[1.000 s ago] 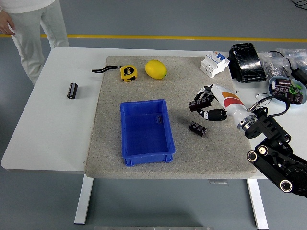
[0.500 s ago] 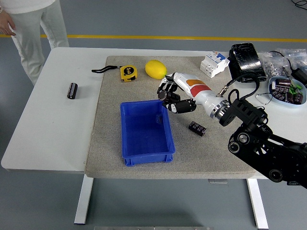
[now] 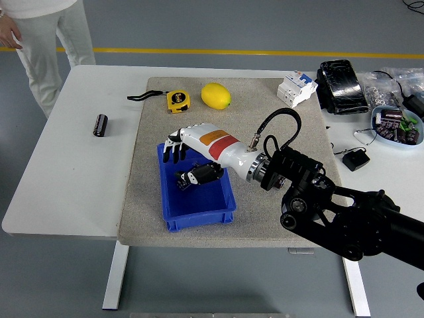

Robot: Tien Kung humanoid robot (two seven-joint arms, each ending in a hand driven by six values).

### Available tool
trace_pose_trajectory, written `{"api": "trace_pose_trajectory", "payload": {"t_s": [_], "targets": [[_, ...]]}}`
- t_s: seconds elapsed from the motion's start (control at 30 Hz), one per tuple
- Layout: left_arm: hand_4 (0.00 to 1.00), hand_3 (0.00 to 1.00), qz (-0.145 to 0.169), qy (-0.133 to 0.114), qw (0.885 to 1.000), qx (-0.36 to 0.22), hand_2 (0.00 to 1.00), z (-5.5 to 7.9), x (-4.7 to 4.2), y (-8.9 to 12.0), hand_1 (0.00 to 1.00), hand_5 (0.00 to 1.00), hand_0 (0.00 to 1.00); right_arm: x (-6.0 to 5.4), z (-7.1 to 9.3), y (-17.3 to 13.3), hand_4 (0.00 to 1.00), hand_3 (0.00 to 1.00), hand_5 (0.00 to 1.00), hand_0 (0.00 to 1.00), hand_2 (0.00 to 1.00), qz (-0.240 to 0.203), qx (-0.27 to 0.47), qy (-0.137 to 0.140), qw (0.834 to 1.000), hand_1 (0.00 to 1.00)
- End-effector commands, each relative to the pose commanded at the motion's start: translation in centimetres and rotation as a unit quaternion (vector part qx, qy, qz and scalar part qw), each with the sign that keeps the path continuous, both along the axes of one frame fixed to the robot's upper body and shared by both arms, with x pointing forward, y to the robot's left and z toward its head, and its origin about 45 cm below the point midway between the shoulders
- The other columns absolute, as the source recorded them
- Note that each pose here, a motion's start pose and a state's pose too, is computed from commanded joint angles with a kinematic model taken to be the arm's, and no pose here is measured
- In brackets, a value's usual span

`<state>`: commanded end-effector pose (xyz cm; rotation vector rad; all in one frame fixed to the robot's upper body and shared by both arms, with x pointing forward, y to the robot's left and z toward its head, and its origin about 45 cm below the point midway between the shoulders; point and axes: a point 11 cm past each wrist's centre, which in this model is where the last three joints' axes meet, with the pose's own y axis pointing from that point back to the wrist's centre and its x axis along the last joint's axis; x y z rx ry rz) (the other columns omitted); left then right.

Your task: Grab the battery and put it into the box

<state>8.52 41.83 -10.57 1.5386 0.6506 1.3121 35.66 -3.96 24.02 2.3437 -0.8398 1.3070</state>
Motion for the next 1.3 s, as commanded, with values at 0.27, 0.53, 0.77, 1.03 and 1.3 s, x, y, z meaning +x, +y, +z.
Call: {"api": "trace_pose_trajectory", "payload": {"t_s": [0.27, 0.53, 0.77, 1.03, 1.3], "targets": [[0.719, 0.714, 0.004, 0.004, 1.000, 0.000, 0.642, -0.1, -0.45, -0.1, 0.601, 0.720, 0.639, 2.6, 0.7, -4.5, 0.738, 0.485, 0.123, 0.503, 0.486, -0.047, -0.012, -0.018, 0.999, 0.466], [0.717, 0.712, 0.006, 0.006, 1.000, -0.003, 0.639, -0.2, -0.66, -0.2, 0.600, 0.718, 0.639, 4.2, -1.4, -10.2, 0.780, 0.587, 0.172, 0.567, 0.614, -0.064, -0.117, -0.028, 0.991, 0.580], [0.713, 0.713, 0.006, 0.008, 1.000, -0.004, 0.638, -0.2, -0.66, -0.3, 0.596, 0.712, 0.637, 4.3, -3.5, -12.9, 0.860, 0.748, 0.205, 0.686, 0.744, -0.038, -0.220, -0.057, 0.973, 0.688], [0.711, 0.712, 0.004, 0.011, 1.000, -0.006, 0.634, -0.3, -0.71, -0.4, 0.595, 0.708, 0.630, 3.5, -4.2, -13.6, 0.842, 0.804, 0.194, 0.722, 0.771, 0.012, -0.285, -0.079, 0.955, 0.722], [0.711, 0.713, 0.002, 0.014, 1.000, -0.006, 0.635, -0.3, -0.82, -0.4, 0.595, 0.710, 0.632, 3.4, -4.2, -14.1, 0.824, 0.803, 0.168, 0.722, 0.768, 0.031, -0.312, -0.093, 0.945, 0.717]]}}
